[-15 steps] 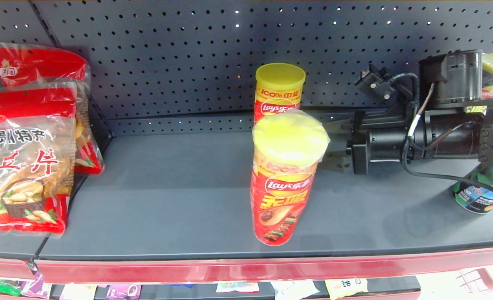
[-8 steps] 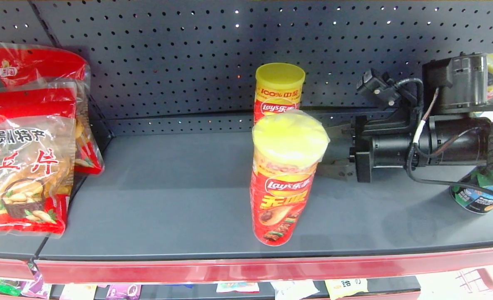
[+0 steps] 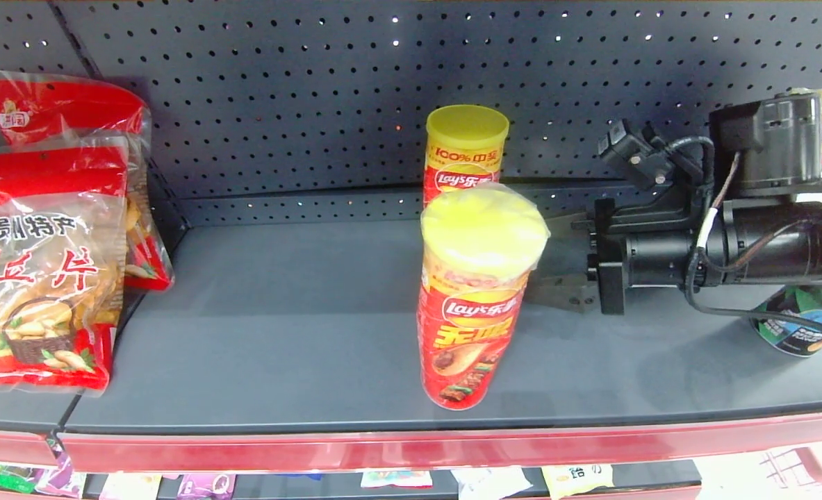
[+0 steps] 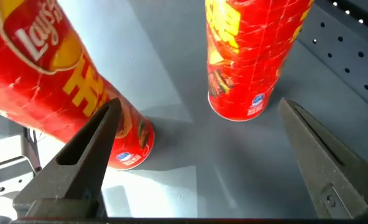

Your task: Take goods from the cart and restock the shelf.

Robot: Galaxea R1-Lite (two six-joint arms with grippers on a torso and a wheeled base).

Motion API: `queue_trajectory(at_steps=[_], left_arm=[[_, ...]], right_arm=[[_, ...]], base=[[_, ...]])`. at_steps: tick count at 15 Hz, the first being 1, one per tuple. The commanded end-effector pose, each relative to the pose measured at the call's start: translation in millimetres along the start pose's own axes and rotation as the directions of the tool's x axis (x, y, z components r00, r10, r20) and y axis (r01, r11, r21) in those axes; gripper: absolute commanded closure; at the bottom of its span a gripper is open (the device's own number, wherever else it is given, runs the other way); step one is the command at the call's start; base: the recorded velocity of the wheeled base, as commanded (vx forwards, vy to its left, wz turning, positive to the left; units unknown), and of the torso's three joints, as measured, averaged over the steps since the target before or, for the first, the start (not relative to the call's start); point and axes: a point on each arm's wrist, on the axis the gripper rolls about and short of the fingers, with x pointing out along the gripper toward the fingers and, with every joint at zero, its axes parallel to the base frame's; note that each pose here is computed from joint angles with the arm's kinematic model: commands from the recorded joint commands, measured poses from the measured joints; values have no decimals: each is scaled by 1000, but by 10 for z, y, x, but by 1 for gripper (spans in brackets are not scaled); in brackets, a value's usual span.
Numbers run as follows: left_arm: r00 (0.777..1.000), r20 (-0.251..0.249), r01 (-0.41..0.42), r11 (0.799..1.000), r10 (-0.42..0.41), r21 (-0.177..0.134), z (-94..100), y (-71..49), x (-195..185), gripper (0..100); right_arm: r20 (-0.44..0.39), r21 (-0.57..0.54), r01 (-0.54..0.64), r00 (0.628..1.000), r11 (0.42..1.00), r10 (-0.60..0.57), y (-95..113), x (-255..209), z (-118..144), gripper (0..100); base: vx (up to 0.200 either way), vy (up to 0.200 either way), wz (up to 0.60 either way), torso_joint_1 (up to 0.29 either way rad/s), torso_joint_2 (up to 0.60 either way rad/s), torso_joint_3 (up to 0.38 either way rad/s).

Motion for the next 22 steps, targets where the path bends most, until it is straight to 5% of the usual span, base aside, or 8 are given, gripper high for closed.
queue_trajectory(at_steps=[1,17,22], left_arm=[[1000,-1,0,1000,0,0,0,0,1,0],[1000,-1,0,1000,0,0,0,0,1,0],[1000,-1,0,1000,0,0,0,0,1,0]], right_arm=[[1,-1,-1,1000,1000,1,23,-27,-3,0],[-19,11,-25,1000,1000,25,154,-77,-87,0],[-32,32,30,999,999,-29,17,-146,-148,0]], base=[[0,0,0,0,0,0],[0,0,0,0,0,0],[0,0,0,0,0,0]])
